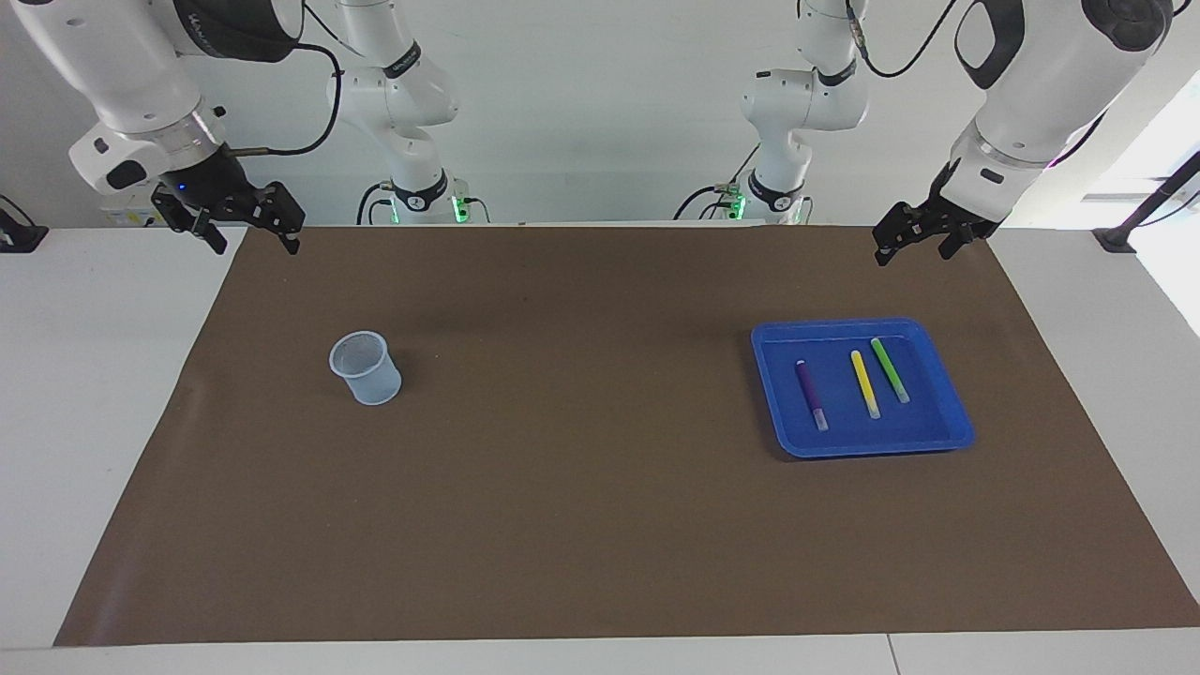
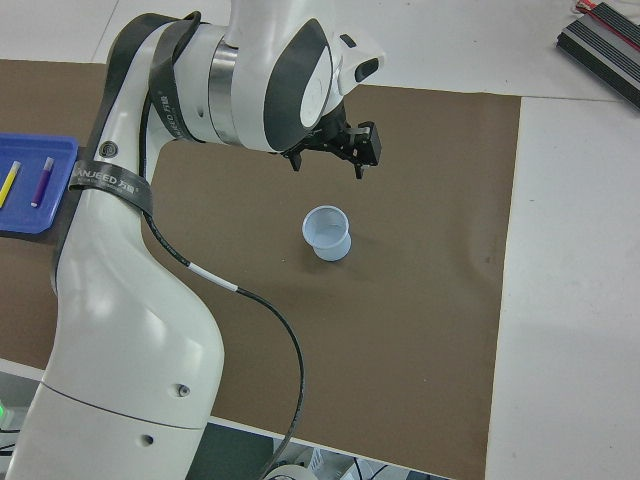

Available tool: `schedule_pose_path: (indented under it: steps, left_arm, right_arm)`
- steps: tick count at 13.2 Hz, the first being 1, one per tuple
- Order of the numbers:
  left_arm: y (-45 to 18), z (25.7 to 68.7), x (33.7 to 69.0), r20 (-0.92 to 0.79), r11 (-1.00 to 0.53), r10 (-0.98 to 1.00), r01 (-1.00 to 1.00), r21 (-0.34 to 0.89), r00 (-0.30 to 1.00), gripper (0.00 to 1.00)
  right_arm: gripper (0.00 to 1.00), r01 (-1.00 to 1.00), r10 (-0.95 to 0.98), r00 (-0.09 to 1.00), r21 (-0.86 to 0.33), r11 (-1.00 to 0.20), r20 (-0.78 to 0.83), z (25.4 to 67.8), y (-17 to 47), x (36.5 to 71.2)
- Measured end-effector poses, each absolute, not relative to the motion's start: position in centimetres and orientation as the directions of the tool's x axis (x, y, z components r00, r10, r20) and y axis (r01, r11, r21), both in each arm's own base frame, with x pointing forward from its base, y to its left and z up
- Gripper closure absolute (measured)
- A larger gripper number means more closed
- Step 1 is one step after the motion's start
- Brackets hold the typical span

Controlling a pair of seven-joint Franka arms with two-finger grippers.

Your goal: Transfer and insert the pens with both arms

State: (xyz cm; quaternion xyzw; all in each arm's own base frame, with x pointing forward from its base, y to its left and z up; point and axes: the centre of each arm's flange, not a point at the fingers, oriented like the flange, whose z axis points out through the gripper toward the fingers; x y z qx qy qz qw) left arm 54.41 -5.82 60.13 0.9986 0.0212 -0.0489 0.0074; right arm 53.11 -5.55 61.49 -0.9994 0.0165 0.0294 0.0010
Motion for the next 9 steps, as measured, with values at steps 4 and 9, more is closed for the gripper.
schedule_pose_path:
  steps: [4,9]
  left_arm:
    - [-3.8,56.3,54.1,-0.118,-1.000,0.011,0.013,0.020,0.993,0.00]
    - [1.6,46.9,54.0,-0.106,-0.999,-0.025,-0.021,0.034,0.994,0.00]
  right_arm:
    - [0.00,-0.033,-0.033,0.998,-0.001,-0.999,-0.059,61.5,-5.6,53.1]
    - [0.00,-0.033,-0.033,0.998,-0.001,-0.999,-0.059,61.5,-5.6,53.1]
